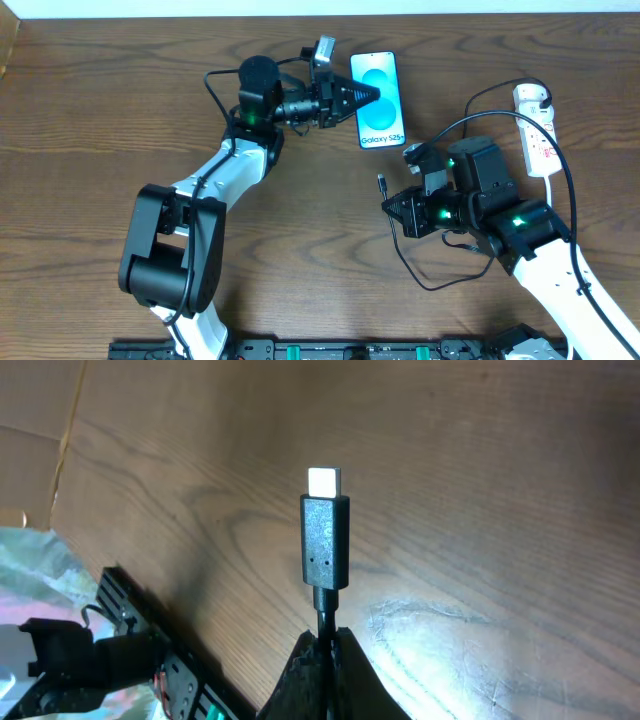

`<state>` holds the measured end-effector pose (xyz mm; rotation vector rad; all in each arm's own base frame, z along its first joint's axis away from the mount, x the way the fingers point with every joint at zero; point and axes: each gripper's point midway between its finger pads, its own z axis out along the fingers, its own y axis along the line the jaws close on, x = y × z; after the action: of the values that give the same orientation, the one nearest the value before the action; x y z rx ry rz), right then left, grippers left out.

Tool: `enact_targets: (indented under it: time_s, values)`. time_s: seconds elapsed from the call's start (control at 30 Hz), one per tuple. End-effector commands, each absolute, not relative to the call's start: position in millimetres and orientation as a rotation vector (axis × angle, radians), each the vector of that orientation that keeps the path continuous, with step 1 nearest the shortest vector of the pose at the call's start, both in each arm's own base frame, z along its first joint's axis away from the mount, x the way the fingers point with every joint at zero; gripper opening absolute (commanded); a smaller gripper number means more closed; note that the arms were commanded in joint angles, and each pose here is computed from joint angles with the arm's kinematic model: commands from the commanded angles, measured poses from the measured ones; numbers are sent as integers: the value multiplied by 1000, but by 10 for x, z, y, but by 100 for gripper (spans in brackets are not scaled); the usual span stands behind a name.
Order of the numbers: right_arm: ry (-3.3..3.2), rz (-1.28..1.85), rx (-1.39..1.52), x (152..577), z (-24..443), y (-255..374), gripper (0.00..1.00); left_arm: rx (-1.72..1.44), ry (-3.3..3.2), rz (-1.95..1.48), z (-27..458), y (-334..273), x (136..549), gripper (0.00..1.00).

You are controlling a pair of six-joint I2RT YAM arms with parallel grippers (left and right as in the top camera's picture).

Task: Plug charger to phone and switch on socket
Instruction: 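Raise the phone upright with left gripper, bring plug under its port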

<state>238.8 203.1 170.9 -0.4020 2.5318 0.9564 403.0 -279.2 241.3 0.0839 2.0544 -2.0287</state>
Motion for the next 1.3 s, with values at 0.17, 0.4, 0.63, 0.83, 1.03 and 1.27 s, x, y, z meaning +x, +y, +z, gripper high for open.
enact_targets:
  time_s: [0.17,0.4,0.63,0.83,1.03,1.27]
  values:
    - [2415,881,-347,2559,1924,1963,1,110,1993,-2006,2625,-2718,4106,7]
    - [2402,909,-343,2616,1929,2018,1,94,1987,-1998,2627,-2714,4132,7]
    - [2379,911,-346,2727,1912,2066,1,121,1988,-2001,2626,-2762,4093,7]
    - [2366,893,-339,2786,1911,2064,1,159,1988,-2001,2617,-2789,4050,7]
    - [2367,864,-325,2815,1897,2034,1,176,1989,-1997,2597,-2789,4032,7]
    - [2373,872,-304,2816,1899,2034,1,182,1993,-2001,2590,-2790,4017,7]
